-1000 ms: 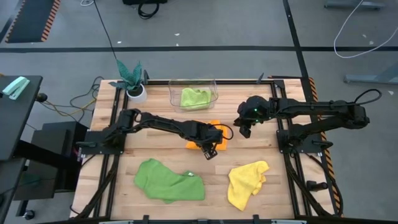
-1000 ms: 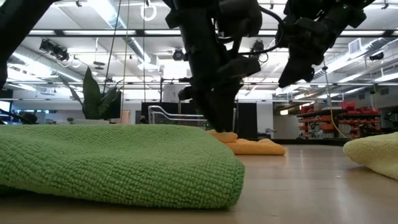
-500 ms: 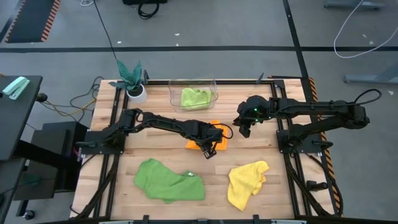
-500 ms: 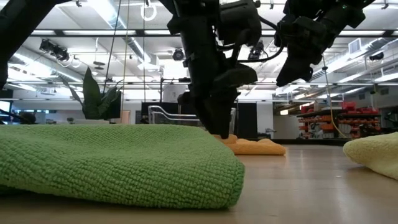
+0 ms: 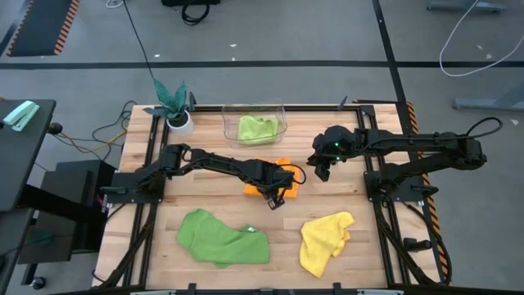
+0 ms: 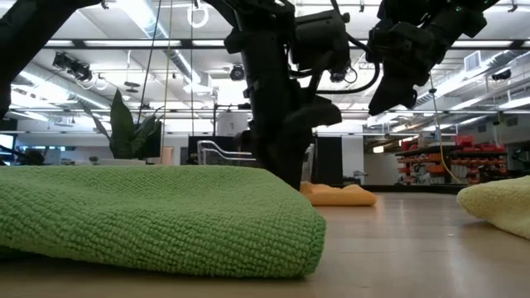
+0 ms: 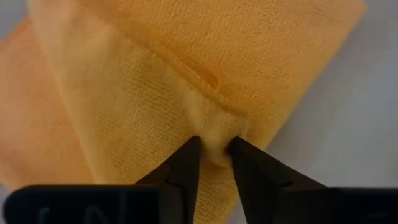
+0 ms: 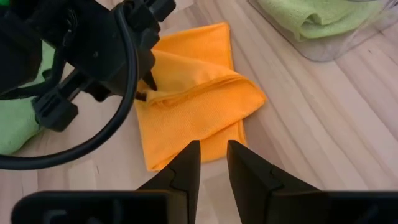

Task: Fold microfiber towels
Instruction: Fold the orange microfiber cloth

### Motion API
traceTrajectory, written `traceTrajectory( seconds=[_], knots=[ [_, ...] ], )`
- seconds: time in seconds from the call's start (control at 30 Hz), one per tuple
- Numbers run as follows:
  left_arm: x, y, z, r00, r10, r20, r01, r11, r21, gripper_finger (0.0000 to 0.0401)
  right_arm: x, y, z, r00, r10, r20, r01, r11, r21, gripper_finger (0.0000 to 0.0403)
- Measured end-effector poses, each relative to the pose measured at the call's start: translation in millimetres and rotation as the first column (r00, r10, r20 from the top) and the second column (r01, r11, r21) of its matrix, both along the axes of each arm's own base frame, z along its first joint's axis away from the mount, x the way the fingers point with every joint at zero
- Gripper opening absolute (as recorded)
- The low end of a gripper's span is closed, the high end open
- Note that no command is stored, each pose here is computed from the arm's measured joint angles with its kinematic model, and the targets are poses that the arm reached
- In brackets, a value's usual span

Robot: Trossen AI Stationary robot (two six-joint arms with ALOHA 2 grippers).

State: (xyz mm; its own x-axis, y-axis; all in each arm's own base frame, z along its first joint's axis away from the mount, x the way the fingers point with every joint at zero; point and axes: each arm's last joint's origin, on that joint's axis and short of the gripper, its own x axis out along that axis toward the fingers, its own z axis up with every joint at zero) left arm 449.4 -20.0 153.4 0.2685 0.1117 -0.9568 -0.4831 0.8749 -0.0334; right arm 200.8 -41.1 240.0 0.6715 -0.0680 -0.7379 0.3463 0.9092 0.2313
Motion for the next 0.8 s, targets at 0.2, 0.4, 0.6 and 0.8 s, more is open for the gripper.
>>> traceTrajectory(
  seconds=[0.2,0.4,0.6,0.8],
  knots=[
    [0,1,0,1.000,0.010,0.002,-0.010,0.999,0.034,0.0034,0,0,0,1.000,-0.001,0.000,0.001,1.000,0.001,0.0087],
    [4,1,8,0.999,0.033,0.026,-0.035,0.997,0.069,0.0015,0,0,0,1.000,-0.001,0.000,0.001,1.000,0.001,0.0087],
    [13,3,32,0.995,0.047,0.088,-0.058,0.991,0.121,0.0007,0,0,0,1.000,-0.001,-0.006,0.001,1.000,0.002,0.0087],
    [5,17,39,0.996,0.090,-0.013,-0.086,0.983,0.164,0.0006,-2,0,-2,1.000,0.003,-0.029,-0.003,1.000,0.004,0.0087]
  ],
)
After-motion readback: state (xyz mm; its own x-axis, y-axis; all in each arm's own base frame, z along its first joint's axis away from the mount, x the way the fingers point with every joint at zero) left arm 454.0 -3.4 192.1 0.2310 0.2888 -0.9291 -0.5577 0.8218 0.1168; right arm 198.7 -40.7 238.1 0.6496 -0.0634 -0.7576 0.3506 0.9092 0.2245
